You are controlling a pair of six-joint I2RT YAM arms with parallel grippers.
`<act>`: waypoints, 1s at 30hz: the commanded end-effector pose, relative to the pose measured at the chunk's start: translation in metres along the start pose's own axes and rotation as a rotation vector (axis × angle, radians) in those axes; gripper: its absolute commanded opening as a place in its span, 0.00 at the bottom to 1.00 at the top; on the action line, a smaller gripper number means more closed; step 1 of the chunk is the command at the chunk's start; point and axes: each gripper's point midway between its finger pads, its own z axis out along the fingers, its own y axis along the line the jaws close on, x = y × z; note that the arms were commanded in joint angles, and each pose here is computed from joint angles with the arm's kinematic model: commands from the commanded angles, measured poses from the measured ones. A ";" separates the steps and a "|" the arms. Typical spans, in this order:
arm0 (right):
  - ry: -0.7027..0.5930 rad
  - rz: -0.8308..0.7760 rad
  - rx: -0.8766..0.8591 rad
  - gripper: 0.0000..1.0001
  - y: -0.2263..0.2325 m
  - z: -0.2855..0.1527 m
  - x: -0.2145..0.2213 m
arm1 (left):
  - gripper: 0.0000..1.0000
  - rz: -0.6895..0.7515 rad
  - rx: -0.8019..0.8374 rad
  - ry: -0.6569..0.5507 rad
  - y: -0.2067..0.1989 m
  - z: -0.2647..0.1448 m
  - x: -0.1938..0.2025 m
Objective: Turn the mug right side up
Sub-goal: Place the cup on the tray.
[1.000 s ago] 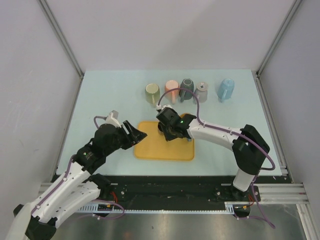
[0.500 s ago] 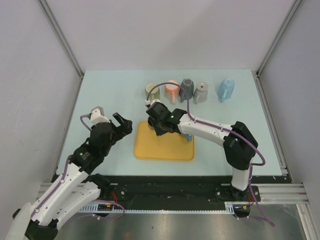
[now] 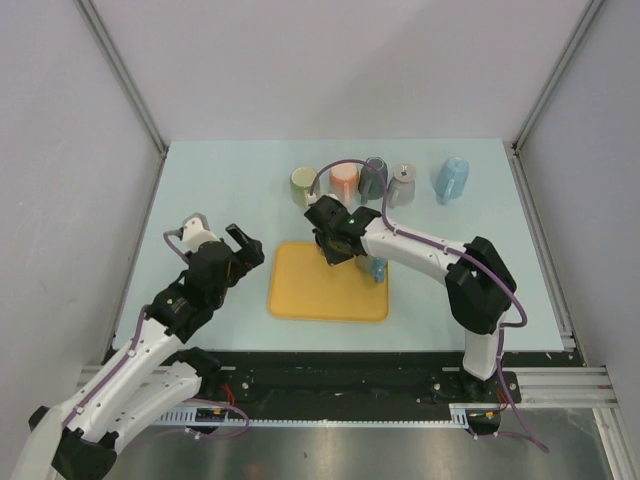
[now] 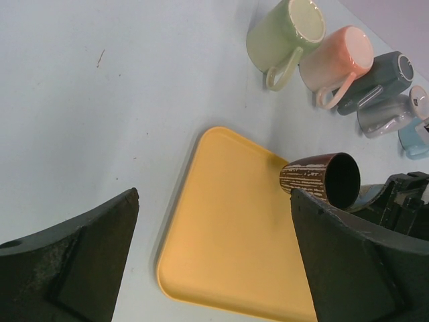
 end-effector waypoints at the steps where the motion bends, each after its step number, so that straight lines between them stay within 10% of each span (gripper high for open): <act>1: 0.019 0.014 0.020 0.00 -0.006 -0.001 -0.009 | 0.98 -0.054 -0.005 -0.030 -0.004 0.000 -0.010; 30: 0.088 0.032 0.047 0.00 -0.032 0.011 0.001 | 0.99 -0.045 0.012 0.062 -0.010 0.009 0.014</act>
